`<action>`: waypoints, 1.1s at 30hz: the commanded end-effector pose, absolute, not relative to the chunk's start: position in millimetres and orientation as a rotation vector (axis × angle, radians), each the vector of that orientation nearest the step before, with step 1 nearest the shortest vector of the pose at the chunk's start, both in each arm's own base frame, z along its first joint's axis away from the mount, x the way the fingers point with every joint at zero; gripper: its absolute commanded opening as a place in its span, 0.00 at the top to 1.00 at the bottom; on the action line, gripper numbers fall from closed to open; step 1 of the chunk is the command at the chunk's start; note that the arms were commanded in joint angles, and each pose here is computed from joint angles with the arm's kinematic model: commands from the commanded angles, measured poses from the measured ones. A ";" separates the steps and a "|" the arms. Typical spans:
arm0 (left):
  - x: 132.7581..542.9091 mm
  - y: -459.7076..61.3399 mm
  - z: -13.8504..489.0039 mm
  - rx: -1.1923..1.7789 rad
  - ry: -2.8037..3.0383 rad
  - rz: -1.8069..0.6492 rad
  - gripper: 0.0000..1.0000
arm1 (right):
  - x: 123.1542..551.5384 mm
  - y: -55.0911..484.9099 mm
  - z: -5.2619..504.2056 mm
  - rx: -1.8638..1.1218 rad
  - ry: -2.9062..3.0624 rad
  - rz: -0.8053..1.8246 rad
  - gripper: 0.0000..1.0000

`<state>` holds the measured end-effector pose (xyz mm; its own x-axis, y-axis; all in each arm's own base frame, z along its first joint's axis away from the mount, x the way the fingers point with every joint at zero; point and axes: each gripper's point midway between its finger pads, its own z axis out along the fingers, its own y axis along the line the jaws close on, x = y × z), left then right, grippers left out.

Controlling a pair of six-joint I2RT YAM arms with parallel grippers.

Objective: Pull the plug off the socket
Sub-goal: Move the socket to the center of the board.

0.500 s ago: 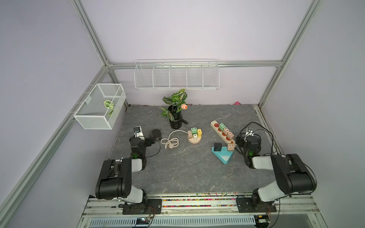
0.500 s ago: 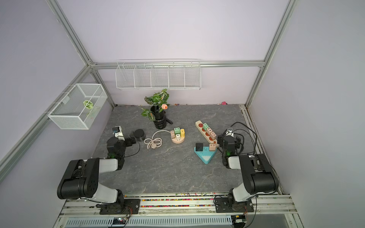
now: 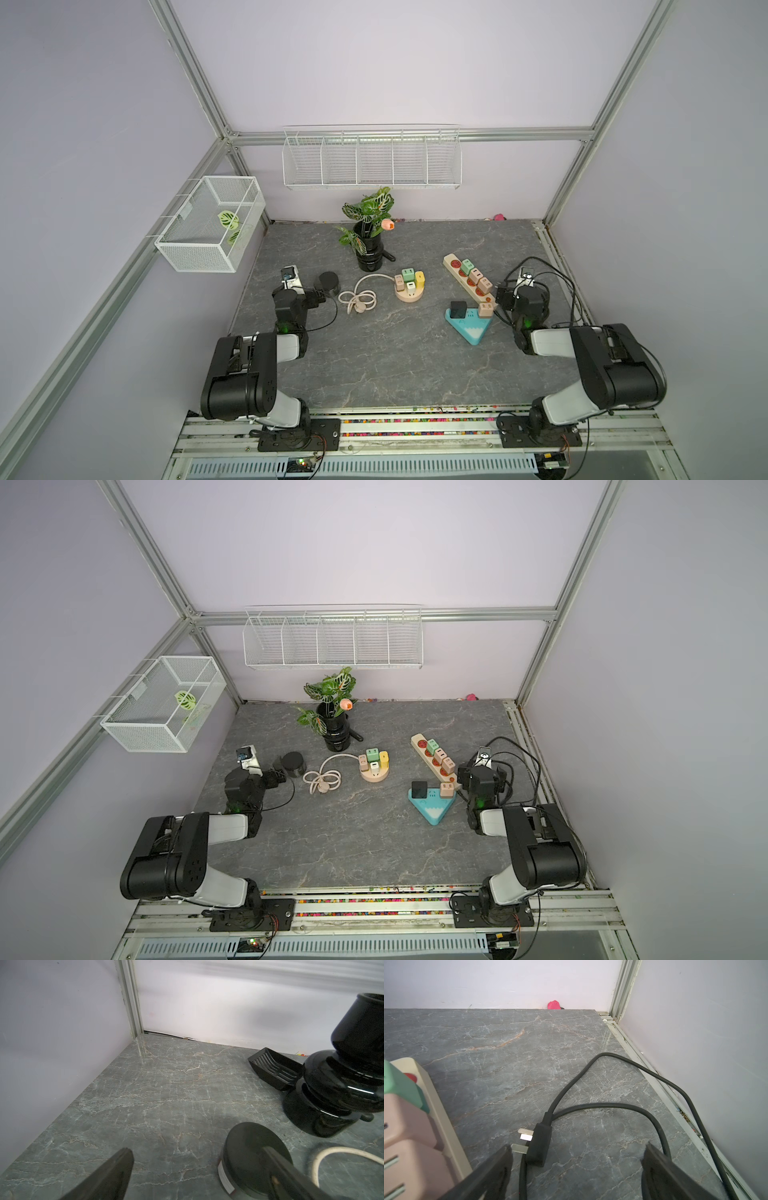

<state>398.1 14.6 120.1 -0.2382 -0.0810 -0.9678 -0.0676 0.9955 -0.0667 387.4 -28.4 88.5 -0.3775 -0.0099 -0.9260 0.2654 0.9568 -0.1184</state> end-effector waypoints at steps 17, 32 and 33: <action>379.9 12.2 190.4 -0.179 1.759 -0.094 0.00 | 370.5 -4.8 180.0 0.102 1.925 -0.174 0.01; 326.1 -16.6 280.9 -0.543 1.708 -0.629 0.00 | 275.7 -36.4 231.9 0.794 1.902 0.096 0.01; 323.7 -24.0 281.4 -0.521 1.697 -0.683 0.00 | 274.9 -30.1 230.2 0.755 1.920 0.129 0.01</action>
